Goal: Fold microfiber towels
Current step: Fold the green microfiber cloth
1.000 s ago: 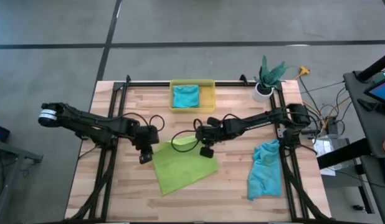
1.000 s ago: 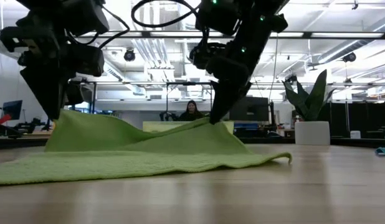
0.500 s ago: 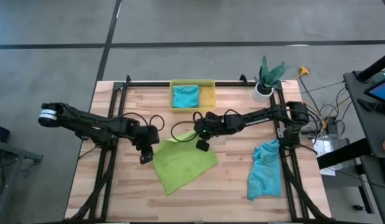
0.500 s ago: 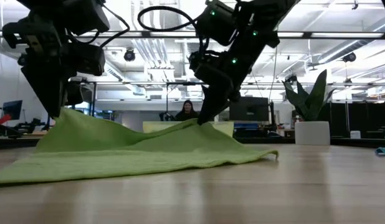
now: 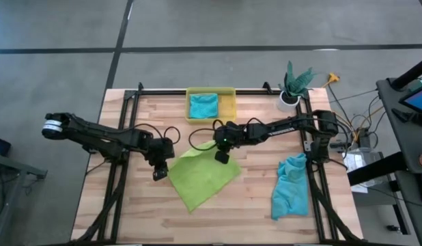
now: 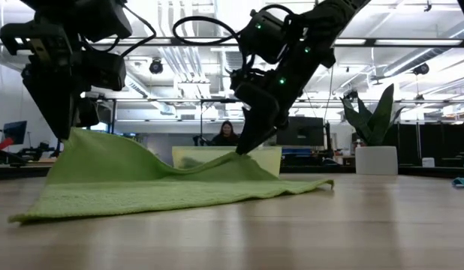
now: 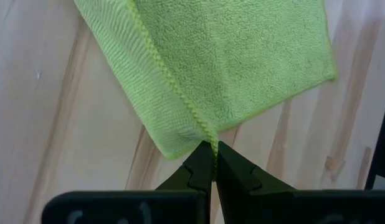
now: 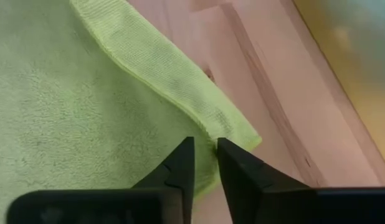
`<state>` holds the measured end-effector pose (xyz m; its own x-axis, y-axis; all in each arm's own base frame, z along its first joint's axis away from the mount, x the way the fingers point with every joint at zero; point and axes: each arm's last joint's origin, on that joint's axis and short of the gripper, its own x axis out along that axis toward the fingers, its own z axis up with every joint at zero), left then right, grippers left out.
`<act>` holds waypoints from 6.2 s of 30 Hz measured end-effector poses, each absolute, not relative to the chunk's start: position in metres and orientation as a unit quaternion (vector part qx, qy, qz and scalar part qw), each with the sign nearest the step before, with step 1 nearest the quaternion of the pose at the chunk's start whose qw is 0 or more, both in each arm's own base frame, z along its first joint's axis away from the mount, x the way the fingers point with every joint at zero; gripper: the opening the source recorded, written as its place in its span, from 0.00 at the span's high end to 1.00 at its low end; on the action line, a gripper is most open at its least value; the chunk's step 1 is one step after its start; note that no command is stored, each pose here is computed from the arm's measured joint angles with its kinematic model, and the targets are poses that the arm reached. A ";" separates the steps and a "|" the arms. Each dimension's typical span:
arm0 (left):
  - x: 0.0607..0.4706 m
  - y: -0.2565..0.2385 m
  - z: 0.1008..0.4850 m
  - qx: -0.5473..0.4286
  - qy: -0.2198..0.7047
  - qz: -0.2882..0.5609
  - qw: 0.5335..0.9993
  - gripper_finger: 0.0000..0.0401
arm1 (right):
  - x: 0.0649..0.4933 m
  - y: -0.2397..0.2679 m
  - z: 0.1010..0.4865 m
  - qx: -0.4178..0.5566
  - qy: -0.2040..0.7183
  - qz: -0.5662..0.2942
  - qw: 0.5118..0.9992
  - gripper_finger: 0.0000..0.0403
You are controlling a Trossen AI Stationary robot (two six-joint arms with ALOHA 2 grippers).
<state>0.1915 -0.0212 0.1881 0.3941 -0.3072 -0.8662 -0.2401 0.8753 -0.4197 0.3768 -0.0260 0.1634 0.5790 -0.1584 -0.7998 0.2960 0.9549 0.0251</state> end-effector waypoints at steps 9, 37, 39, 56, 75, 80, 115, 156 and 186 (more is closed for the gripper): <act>0.191 -0.022 0.188 -0.262 0.551 -0.022 0.792 1.00 | 0.377 -0.028 0.161 0.054 0.417 -0.158 0.893 0.76; 0.191 -0.023 0.189 -0.280 0.554 -0.027 0.783 1.00 | 0.415 -0.034 0.137 -0.148 0.437 -0.040 0.886 0.71; 0.191 -0.023 0.189 -0.280 0.554 -0.027 0.783 1.00 | 0.417 -0.038 0.141 -0.152 0.431 -0.043 0.888 0.74; 0.191 -0.022 0.189 -0.280 0.555 -0.026 0.783 1.00 | 0.402 -0.056 0.151 -0.124 0.490 -0.084 0.859 0.77; 0.190 -0.022 0.185 -0.279 0.559 -0.024 0.781 1.00 | 0.403 -0.047 0.147 -0.101 0.484 -0.007 0.869 0.85; 0.190 -0.022 0.185 -0.279 0.559 -0.023 0.780 1.00 | 0.403 -0.046 0.139 -0.101 0.492 0.000 0.865 0.83; 0.190 -0.023 0.185 -0.281 0.560 -0.027 0.779 1.00 | 0.398 -0.047 0.130 -0.156 0.498 0.007 0.853 0.78; 0.194 -0.014 0.210 -0.293 0.530 -0.003 0.796 1.00 | 0.367 -0.048 0.224 -0.100 0.493 -0.117 0.856 0.98; 0.239 0.081 0.258 -0.174 0.474 0.157 0.849 1.00 | 0.302 -0.053 0.246 -0.028 0.560 -0.192 0.805 0.98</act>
